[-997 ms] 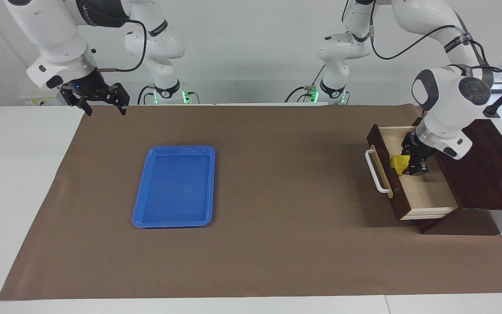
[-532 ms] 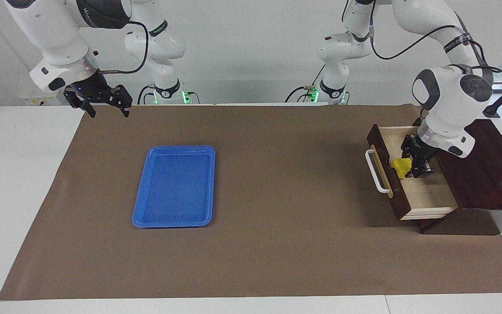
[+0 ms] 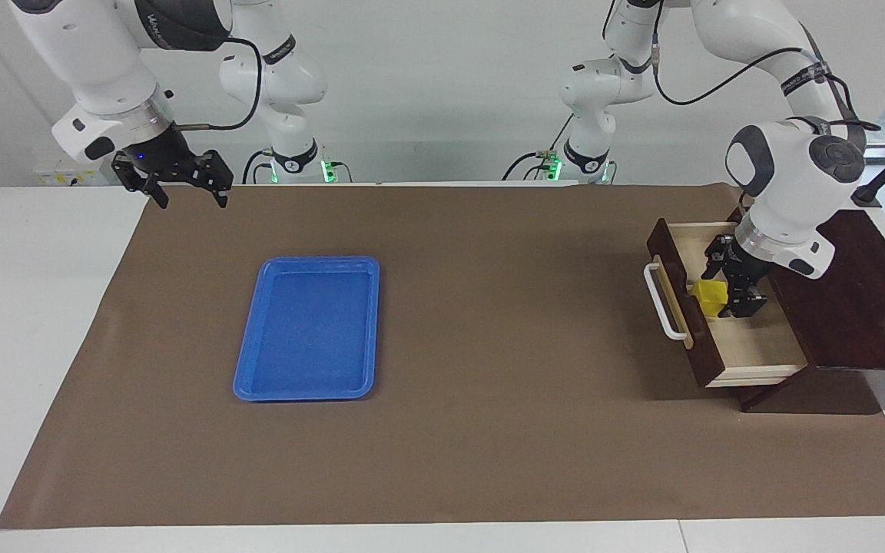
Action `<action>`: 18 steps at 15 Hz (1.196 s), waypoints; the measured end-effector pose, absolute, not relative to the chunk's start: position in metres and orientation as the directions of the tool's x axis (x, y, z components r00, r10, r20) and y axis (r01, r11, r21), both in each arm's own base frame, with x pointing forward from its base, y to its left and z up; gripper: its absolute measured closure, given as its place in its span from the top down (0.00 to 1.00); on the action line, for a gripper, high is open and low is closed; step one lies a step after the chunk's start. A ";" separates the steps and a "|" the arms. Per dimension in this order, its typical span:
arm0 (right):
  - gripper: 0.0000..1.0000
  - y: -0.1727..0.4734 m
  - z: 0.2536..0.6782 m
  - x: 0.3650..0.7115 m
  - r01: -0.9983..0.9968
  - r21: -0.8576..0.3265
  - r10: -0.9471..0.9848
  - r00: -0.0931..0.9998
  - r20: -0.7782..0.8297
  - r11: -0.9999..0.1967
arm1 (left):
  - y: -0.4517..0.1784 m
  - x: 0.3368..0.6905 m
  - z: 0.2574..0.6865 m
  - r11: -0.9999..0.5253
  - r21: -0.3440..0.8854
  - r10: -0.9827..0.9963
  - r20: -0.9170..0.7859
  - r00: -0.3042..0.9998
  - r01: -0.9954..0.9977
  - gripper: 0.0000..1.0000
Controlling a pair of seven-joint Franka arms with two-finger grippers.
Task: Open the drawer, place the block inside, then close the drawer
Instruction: 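Lower the block into the drawer and open the left gripper, then push the drawer shut with the left gripper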
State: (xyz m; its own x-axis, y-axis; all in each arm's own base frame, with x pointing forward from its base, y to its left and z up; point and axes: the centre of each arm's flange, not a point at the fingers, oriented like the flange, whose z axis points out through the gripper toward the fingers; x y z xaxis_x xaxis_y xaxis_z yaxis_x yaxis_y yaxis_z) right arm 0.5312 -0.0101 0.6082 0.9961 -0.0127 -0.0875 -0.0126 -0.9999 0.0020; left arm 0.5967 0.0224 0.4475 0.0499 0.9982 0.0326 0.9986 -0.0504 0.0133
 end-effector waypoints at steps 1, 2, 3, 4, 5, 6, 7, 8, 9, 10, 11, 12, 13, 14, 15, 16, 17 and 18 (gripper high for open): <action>1.00 -0.010 0.608 0.531 -0.013 0.002 -0.013 0.996 -0.088 -1.000 | 0.022 0.598 0.460 -0.050 0.024 0.998 0.034 0.049 0.998 1.00; 1.00 -0.010 0.607 0.531 -0.013 0.002 -0.013 0.996 -0.089 -1.000 | 0.021 0.600 0.478 -0.051 0.032 0.998 0.035 0.050 0.998 1.00; 1.00 -0.010 0.607 0.531 -0.013 0.002 -0.013 0.996 -0.089 -1.000 | 0.017 0.601 0.498 -0.056 0.043 0.998 0.034 0.054 0.998 1.00; 1.00 -0.010 0.607 0.531 -0.013 0.002 -0.013 0.996 -0.089 -1.000 | 0.009 0.601 0.516 -0.068 0.054 0.997 0.032 0.067 0.996 1.00; 1.00 -0.010 0.607 0.531 -0.013 0.002 -0.013 0.996 -0.089 -1.000 | -0.008 0.600 0.527 -0.088 0.059 0.996 0.029 0.086 0.994 1.00; 1.00 -0.010 0.607 0.531 -0.013 0.002 -0.013 0.996 -0.089 -1.000 | -0.029 0.598 0.531 -0.099 0.058 0.995 0.026 0.097 0.993 1.00; 1.00 -0.010 0.607 0.531 -0.014 0.002 -0.014 0.996 -0.089 -1.000 | -0.051 0.596 0.530 -0.103 0.051 0.994 0.024 0.102 0.993 1.00; 1.00 -0.010 0.607 0.531 -0.015 0.002 -0.016 0.996 -0.089 -1.000 | -0.073 0.592 0.527 -0.114 0.042 0.993 0.023 0.113 0.993 1.00; 1.00 -0.010 0.607 0.531 -0.016 0.002 -0.016 0.996 -0.089 -1.000 | -0.092 0.588 0.520 -0.128 0.029 0.992 0.022 0.128 0.991 1.00; 1.00 -0.010 0.607 0.531 -0.016 0.002 -0.016 0.996 -0.089 -1.000 | -0.105 0.583 0.512 -0.138 0.013 0.990 0.023 0.138 0.990 1.00; 1.00 -0.010 0.607 0.531 -0.016 0.002 -0.016 0.996 -0.089 -1.000 | -0.114 0.578 0.501 -0.144 -0.004 0.989 0.024 0.144 0.990 1.00; 1.00 -0.010 0.607 0.531 -0.016 0.002 -0.016 0.996 -0.090 -1.000 | -0.119 0.574 0.490 -0.147 -0.016 0.989 0.024 0.147 0.989 1.00; 1.00 -0.010 0.607 0.531 -0.016 0.002 -0.016 0.996 -0.090 -1.000 | -0.119 0.573 0.480 -0.147 -0.022 0.989 0.025 0.147 0.989 1.00; 1.00 -0.010 0.607 0.531 -0.016 0.002 -0.016 0.996 -0.090 -1.000 | -0.115 0.572 0.472 -0.142 -0.023 0.989 0.026 0.143 0.990 1.00; 1.00 -0.010 0.607 0.531 -0.016 0.002 -0.016 0.996 -0.090 -1.000 | -0.111 0.572 0.466 -0.139 -0.018 0.990 0.031 0.139 0.990 1.00; 1.00 -0.010 0.607 0.531 -0.016 0.002 -0.016 0.996 -0.090 -1.000 | -0.104 0.574 0.463 -0.137 -0.012 0.989 0.044 0.138 0.990 1.00; 1.00 -0.010 0.607 0.531 -0.016 0.002 -0.016 0.996 -0.090 -1.000 | -0.097 0.575 0.461 -0.136 -0.007 0.989 0.053 0.137 0.991 1.00; 1.00 -0.010 0.607 0.531 -0.016 0.002 -0.016 0.996 -0.090 -1.000 | -0.089 0.576 0.459 -0.137 -0.003 0.989 0.057 0.137 0.991 1.00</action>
State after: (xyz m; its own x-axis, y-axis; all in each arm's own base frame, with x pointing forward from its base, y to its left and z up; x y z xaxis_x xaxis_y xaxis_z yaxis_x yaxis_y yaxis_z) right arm 0.5310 -0.0103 0.6072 0.9958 -0.0165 -0.0903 -0.0163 -0.9999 0.0022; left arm 0.5763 -0.0892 0.4592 0.1372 0.9889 0.0567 0.9905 -0.1373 -0.0030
